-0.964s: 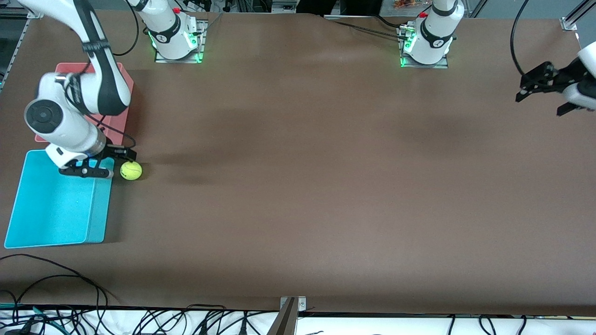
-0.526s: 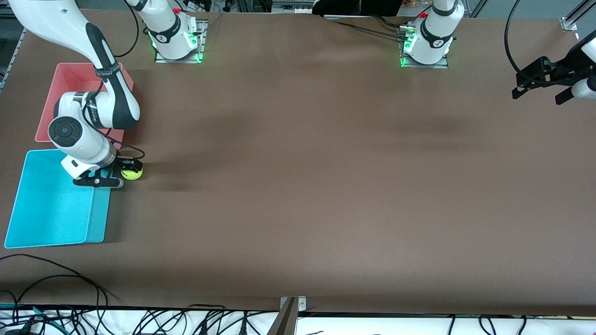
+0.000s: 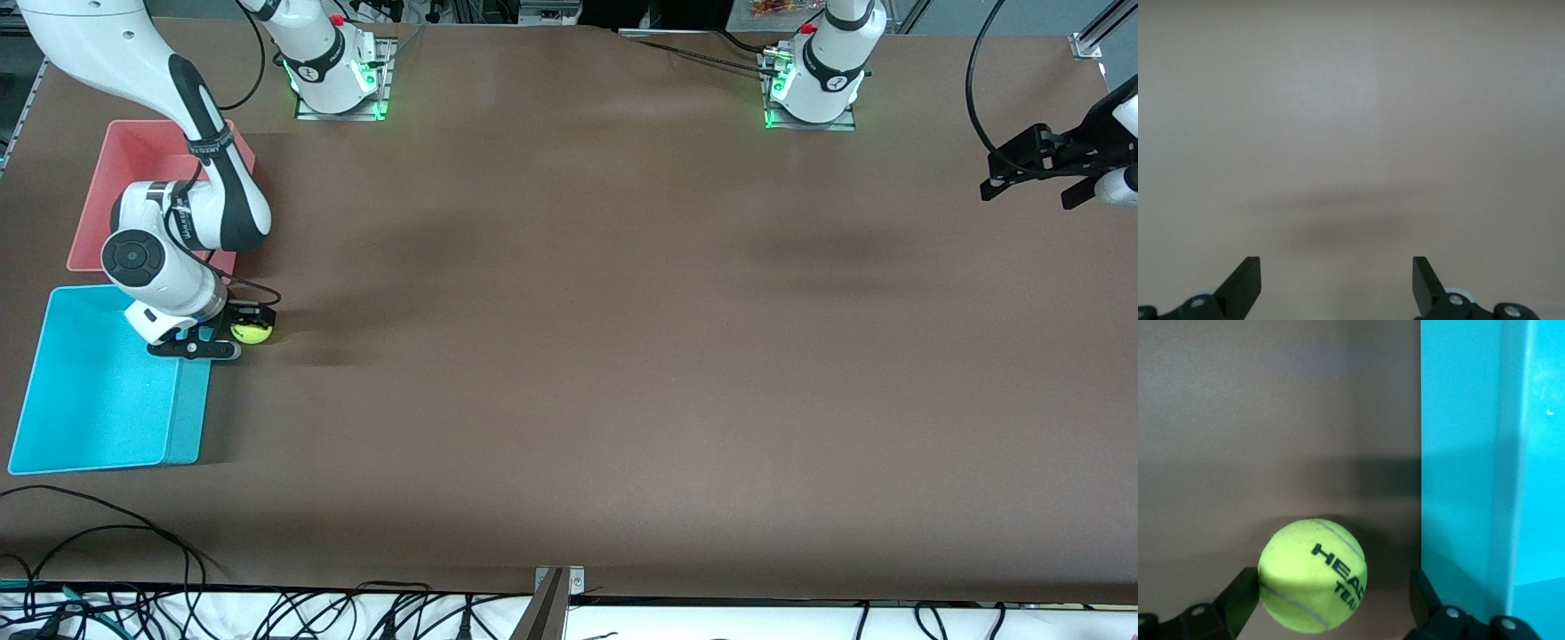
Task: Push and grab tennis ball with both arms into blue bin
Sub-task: 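Grasp the tennis ball with the right gripper beside the blue bin, then lift the ball with the right gripper over the blue bin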
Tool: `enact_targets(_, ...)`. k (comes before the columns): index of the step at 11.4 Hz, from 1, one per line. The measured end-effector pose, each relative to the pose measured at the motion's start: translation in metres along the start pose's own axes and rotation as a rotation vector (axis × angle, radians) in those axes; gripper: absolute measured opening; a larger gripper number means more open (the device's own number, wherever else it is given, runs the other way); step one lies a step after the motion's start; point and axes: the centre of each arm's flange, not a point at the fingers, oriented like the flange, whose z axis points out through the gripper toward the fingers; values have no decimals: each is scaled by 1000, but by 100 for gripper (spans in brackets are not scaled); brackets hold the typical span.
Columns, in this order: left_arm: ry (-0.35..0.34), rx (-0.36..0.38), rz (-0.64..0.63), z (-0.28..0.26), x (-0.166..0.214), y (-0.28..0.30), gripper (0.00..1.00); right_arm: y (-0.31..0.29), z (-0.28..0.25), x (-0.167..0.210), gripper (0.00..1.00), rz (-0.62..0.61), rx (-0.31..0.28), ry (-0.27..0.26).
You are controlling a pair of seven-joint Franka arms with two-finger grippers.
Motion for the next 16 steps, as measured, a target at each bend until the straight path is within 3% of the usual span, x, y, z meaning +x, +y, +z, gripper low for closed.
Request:
enact_targets(7, -9, 1, 36, 6, 0, 21, 100, -8, 31, 4, 97, -11, 10, 42)
enact_targets(9, -9, 1, 36, 6, 0, 21, 100, -8, 36, 3, 69, -11, 9, 31)
enact_targets(10, -9, 1, 36, 6, 0, 20, 100, -7, 36, 2, 64, -11, 8, 24)
enact_targets(13, -9, 1, 37, 6, 0, 21, 100, -6, 33, 4, 64, -9, 4, 7)
enact_targets(16, -9, 2, 45, 6, 1, 25, 100, 2, 0, 24, 64, 2, -23, -69)
